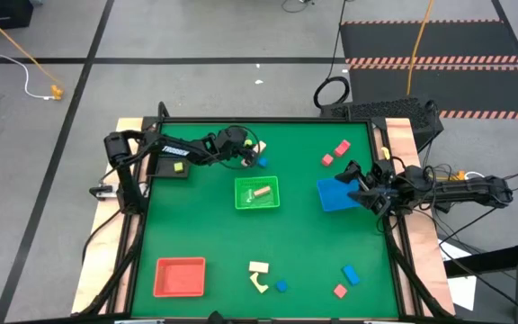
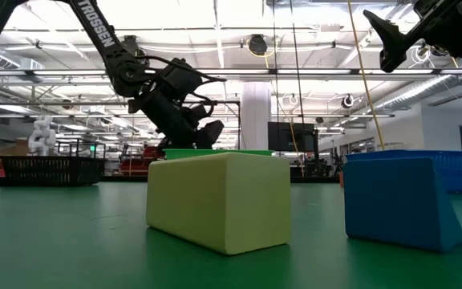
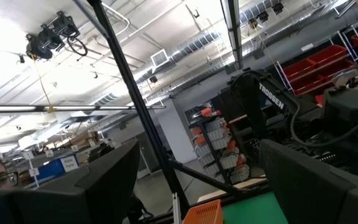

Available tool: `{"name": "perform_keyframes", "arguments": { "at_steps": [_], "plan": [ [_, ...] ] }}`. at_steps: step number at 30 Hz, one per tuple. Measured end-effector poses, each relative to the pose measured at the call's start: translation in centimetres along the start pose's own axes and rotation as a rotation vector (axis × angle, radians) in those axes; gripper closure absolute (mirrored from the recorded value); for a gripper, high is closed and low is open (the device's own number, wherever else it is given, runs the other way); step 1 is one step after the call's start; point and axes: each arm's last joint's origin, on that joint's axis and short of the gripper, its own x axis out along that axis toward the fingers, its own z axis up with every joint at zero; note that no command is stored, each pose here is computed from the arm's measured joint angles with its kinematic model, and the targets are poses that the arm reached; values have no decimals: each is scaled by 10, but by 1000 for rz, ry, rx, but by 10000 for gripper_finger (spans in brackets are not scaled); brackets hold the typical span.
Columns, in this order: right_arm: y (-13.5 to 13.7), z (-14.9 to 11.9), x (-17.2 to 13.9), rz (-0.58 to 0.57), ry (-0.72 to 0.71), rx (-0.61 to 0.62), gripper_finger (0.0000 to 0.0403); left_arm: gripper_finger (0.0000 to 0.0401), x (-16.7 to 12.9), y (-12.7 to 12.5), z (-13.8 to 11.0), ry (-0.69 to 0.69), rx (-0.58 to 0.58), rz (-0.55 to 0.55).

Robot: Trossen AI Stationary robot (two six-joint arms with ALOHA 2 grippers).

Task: Sort & place blocks by color
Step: Put the top yellow green block into the black bin

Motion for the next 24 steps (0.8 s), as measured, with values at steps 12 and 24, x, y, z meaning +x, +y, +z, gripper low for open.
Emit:
{"name": "perform_keyframes", "arguments": {
  "at_steps": [12, 24],
  "plan": [
    [0, 0, 0, 0, 0, 0, 78, 272, -4, 1, 6, -22, -19, -3],
    [0, 0, 0, 0, 0, 0, 78, 272, -76, 2, 52, -164, 25, 93]
  ]
}}
